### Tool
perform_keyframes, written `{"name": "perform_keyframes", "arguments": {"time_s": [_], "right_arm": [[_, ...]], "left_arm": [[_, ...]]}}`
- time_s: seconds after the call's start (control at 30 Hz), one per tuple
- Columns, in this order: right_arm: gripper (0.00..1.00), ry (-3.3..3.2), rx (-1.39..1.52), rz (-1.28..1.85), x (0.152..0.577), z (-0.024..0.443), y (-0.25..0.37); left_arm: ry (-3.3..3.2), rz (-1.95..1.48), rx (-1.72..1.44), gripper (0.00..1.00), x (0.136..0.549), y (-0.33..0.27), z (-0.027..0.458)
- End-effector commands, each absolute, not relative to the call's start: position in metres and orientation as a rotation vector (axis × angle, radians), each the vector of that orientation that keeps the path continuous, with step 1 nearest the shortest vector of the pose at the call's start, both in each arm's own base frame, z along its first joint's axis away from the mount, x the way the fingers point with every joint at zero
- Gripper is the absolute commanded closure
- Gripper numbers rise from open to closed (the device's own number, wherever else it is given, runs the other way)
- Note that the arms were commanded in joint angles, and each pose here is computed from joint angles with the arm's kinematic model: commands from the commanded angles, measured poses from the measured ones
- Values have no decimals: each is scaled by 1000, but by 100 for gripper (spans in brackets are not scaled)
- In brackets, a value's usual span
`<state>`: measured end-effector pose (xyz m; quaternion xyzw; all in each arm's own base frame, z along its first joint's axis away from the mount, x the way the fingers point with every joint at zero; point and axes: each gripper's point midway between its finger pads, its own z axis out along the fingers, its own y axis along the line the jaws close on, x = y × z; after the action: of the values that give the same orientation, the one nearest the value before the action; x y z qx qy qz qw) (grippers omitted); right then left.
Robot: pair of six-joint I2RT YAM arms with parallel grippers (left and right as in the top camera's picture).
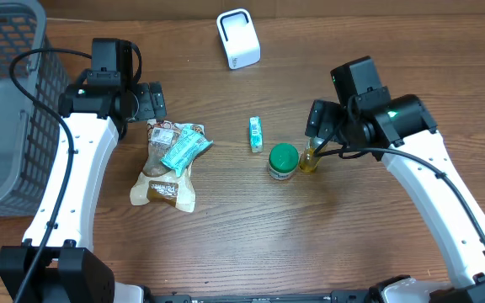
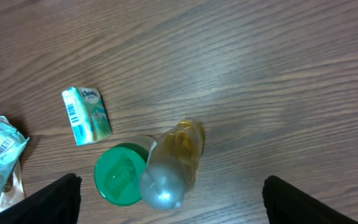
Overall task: Scan the item barcode
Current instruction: 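Move the right gripper over the yellow soap bottle, then lower the right gripper around the yellow bottle's neck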
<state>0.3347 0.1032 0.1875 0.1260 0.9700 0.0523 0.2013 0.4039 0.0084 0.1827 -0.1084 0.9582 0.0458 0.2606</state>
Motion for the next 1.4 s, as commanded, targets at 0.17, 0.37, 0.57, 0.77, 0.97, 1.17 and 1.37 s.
{"name": "perform_keyframes", "arguments": {"time_s": [0.17,0.37,0.57,0.77,0.97,1.17,1.37], "right_arm": [[12,2716,368,158,335,159,106],[13,2700,358,188,340,145,111],[13,2733,346,176,342,130,116],[14,2771,349,150,342,116,117],[21,2777,349,147,342,114,117],[21,2782,349,143,341,112,116],[21,2787,349,139,339,107,115]], "left_arm": [[2576,146,-291,1,405,13,189],[2576,146,-291,0,405,13,189],[2576,146,-291,0,405,13,189],[2576,146,-291,0,405,13,189],[2576,147,-291,0,405,13,189],[2576,146,-291,1,405,13,189],[2576,146,-291,1,405,13,189]]}}
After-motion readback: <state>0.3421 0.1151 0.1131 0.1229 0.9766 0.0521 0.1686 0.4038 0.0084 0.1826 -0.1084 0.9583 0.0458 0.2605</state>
